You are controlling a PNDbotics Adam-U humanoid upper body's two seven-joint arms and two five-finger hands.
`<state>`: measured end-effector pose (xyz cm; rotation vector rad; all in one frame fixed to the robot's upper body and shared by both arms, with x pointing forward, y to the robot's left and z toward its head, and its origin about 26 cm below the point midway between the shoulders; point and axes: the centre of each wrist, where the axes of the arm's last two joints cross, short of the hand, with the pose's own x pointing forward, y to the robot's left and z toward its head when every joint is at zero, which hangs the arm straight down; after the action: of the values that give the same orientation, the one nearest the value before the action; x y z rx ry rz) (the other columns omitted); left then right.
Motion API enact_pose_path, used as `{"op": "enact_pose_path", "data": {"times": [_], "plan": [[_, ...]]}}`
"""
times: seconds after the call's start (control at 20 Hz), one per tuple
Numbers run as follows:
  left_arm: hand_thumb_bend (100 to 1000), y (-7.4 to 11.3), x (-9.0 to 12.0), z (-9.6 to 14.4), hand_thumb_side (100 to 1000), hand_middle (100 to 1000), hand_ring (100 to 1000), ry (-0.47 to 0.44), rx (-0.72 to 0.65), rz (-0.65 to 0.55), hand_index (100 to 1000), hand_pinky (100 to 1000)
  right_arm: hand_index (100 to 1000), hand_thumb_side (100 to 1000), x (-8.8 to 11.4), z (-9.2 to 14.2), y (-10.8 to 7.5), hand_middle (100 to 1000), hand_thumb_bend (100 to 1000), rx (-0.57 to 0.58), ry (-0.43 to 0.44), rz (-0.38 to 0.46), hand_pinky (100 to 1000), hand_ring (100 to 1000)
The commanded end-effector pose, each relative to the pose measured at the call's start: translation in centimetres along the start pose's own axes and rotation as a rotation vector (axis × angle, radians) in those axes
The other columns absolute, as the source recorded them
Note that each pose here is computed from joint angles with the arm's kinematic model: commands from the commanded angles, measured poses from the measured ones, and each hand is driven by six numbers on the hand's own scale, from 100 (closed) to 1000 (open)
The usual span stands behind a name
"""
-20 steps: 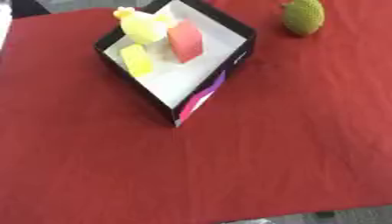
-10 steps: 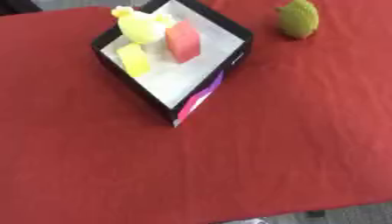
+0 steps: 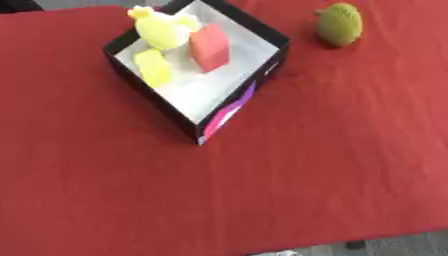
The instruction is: Pick up objects on the table and place them in the box.
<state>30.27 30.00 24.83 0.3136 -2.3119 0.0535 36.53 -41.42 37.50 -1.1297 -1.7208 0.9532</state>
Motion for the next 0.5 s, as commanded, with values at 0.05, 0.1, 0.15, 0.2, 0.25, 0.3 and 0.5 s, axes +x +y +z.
{"op": "enact_pose_path", "data": {"times": [0.05, 0.1, 0.15, 0.2, 0.25, 0.3, 0.5], "plan": [[257, 0.2, 0.7, -0.1, 614, 724, 687, -0.019, -0.001, 0.002, 870, 903, 881, 521, -1.0, -1.3, 0.2, 852, 268, 0.101, 0.017, 0.098, 911, 872], [257, 0.2, 0.7, -0.1, 614, 724, 687, -0.019, -0.003, 0.004, 870, 903, 881, 521, -1.1, -1.9, 0.4, 852, 268, 0.133, 0.013, 0.116, 911, 872], [257, 0.2, 0.6, -0.1, 615, 723, 687, -0.019, -0.006, 0.006, 869, 903, 884, 536, -1.3, -2.3, 0.8, 854, 279, 0.168, 0.009, 0.132, 911, 875], [256, 0.1, 0.6, -0.1, 619, 722, 686, -0.019, -0.008, 0.008, 870, 904, 885, 543, -1.4, -2.8, 1.2, 856, 292, 0.203, 0.007, 0.148, 911, 877], [255, 0.1, 0.6, 0.0, 621, 722, 686, -0.017, -0.009, 0.011, 870, 904, 887, 542, -1.5, -3.2, 1.7, 857, 301, 0.237, 0.006, 0.163, 911, 878], [255, 0.1, 0.5, 0.1, 621, 722, 686, -0.015, -0.01, 0.012, 870, 904, 887, 542, -1.6, -3.5, 2.1, 857, 303, 0.266, 0.006, 0.176, 911, 878], [253, 0.2, 0.2, 0.4, 628, 720, 684, 0.004, -0.008, 0.009, 869, 905, 890, 552, -2.1, -4.5, 4.0, 860, 329, 0.382, 0.002, 0.214, 911, 882]]}}
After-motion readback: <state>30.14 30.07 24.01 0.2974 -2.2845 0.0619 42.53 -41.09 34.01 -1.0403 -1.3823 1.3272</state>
